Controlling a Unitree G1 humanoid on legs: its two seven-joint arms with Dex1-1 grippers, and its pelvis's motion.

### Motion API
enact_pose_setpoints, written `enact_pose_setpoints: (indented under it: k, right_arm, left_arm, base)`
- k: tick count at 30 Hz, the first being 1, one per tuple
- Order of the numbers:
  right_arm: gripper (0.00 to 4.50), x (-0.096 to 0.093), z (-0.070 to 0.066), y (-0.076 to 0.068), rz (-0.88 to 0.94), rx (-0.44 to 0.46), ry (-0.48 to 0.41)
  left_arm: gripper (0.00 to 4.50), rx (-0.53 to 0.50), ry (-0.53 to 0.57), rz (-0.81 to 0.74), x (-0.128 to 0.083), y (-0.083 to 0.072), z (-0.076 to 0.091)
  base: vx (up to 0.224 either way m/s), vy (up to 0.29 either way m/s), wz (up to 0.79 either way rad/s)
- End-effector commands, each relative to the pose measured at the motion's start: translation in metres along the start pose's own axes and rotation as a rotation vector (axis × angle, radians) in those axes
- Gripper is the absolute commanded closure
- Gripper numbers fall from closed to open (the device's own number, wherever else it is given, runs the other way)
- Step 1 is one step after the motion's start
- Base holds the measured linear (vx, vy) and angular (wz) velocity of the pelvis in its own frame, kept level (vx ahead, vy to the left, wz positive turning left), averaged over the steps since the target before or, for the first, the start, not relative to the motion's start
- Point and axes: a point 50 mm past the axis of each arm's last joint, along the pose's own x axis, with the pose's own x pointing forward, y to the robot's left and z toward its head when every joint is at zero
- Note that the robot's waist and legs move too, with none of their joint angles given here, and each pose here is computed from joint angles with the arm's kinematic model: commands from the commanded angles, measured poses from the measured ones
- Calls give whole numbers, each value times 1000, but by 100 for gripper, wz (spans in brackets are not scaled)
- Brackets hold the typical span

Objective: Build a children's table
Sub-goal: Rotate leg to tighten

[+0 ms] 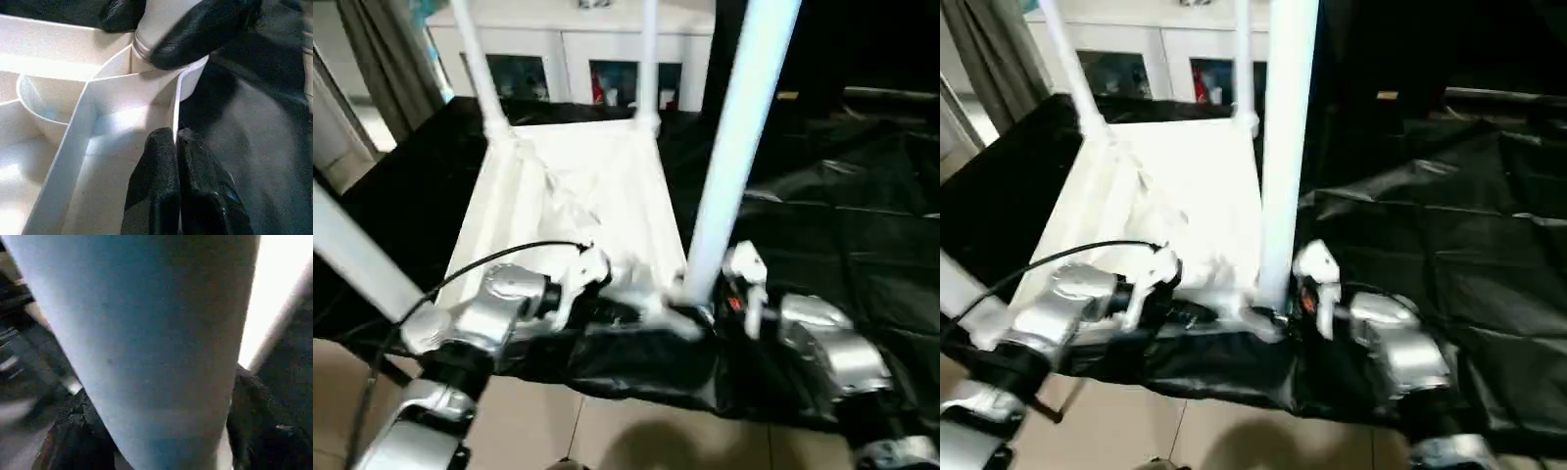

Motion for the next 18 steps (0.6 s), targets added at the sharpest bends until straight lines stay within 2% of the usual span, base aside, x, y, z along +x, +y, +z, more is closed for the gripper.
enact_pose_setpoints:
  k: [1,5,7,9,11,12,14,18]
  right_arm:
    - [194,13,-23,10,-86,54,91]
    - [207,29,-27,9,-307,147,87]
    - [207,34,-26,12,-323,154,85]
    - [207,41,-23,18,-280,119,75]
    - [207,44,-19,25,-216,123,37]
    - [172,45,-17,28,-188,136,19]
    - [135,45,-14,30,-143,166,-2]
    - [108,37,-7,34,21,109,-14]
  left_arm:
    - [450,12,-52,123,12,8,15]
    - [450,0,-80,228,34,8,24]
    - [450,0,-88,231,40,6,26]
    - [450,5,-97,216,47,2,29]
    - [450,13,-97,204,51,0,31]
    - [450,14,-96,189,52,-1,31]
    - [450,20,-90,164,51,-2,30]
    - [450,39,-59,60,39,-5,22]
  base:
    - [0,0,0]
    - [0,0,0]
    - [0,0,0]
    - [0,0,0]
    - [0,0,0]
    - [0,0,0]
    - [0,0,0]
    - [0,0,0]
